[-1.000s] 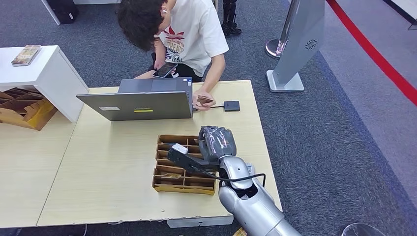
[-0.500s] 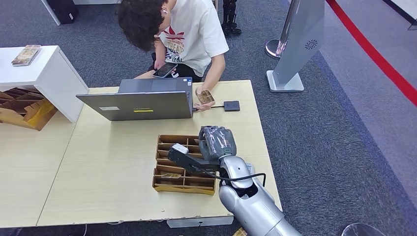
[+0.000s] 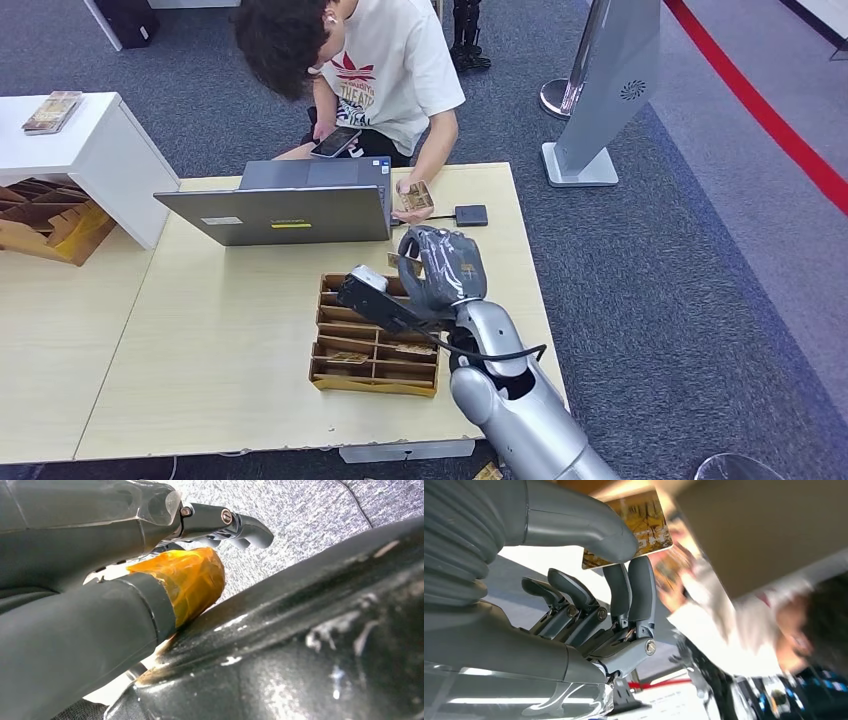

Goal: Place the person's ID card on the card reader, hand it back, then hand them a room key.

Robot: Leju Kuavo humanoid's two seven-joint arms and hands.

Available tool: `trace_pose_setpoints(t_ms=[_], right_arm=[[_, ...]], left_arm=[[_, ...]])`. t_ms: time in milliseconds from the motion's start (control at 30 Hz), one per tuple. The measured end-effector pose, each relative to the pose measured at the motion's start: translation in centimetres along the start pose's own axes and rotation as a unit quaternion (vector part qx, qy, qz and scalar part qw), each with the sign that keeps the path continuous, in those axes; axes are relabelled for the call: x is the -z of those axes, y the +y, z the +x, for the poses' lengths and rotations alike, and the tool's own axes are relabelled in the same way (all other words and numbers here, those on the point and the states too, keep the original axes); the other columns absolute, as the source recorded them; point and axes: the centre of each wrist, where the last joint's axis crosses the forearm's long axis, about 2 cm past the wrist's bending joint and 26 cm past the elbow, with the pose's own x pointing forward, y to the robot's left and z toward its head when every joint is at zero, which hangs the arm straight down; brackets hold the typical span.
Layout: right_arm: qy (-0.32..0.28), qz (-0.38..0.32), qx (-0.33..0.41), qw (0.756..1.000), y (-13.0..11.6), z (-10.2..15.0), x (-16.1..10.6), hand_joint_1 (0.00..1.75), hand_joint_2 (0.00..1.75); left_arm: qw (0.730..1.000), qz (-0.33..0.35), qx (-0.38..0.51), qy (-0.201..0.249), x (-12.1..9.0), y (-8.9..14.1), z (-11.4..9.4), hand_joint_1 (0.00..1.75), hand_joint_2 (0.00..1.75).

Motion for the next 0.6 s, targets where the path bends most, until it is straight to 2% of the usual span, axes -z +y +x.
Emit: trace_pose_setpoints(t_ms=[200,600], right_arm=[[-0.055,-0.060,0.036,0.996,-3.6,1.4,-0.7,1.75,1.75],[-0.104,-0.109,0.065,0.986,-6.8,2.6,-1.9,1.75,1.75]], left_arm=[[1.000,-0.001,-0.012,-0.007,0.0,-0.1,-0.3,0.00,0.00],[1.000,-0.002,-0.023,-0.012,0.0,-0.2,-0.6,0.00,0.00]])
